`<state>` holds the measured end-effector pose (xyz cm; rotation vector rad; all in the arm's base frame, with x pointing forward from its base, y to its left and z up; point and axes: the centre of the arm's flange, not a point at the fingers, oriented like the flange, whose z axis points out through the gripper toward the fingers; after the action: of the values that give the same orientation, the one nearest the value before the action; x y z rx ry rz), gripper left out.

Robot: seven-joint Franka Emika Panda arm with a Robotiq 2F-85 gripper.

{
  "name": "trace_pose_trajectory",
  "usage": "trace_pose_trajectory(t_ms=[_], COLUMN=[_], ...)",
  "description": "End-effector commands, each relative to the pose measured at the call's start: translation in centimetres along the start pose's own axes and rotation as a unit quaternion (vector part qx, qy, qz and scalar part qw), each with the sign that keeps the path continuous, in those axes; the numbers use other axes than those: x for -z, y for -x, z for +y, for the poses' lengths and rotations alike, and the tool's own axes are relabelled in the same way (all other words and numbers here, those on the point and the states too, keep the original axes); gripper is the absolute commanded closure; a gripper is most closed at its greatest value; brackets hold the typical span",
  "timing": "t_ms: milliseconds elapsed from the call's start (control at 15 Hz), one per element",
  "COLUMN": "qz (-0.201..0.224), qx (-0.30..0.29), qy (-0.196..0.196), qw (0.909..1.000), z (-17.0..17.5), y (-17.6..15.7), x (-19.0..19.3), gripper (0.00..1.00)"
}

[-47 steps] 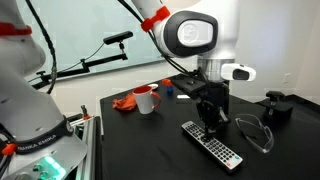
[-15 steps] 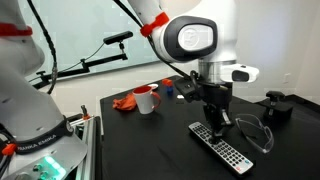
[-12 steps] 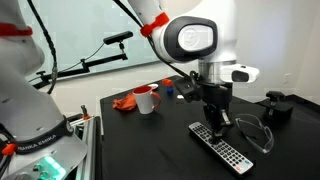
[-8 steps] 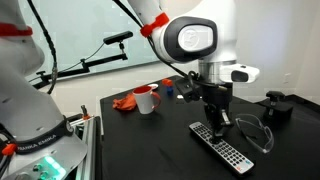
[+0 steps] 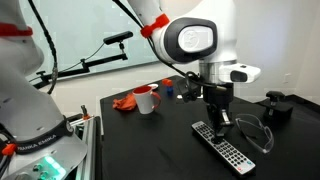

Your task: Press a button on the grey remote control.

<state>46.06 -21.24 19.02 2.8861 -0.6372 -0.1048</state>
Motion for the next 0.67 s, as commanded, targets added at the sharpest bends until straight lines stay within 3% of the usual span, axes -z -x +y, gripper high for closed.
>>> trace_pose_trajectory(t_ms=[0,600], qz=[0.005,-0.004], qx=[-0.012,-0.019], qy=[0.009,0.024], qw=[0.9999,0.9995], z=[-0.5,-1.2], y=[-0.2,-0.7], x=[-0.9,-2.3], gripper=[1.0,1.0])
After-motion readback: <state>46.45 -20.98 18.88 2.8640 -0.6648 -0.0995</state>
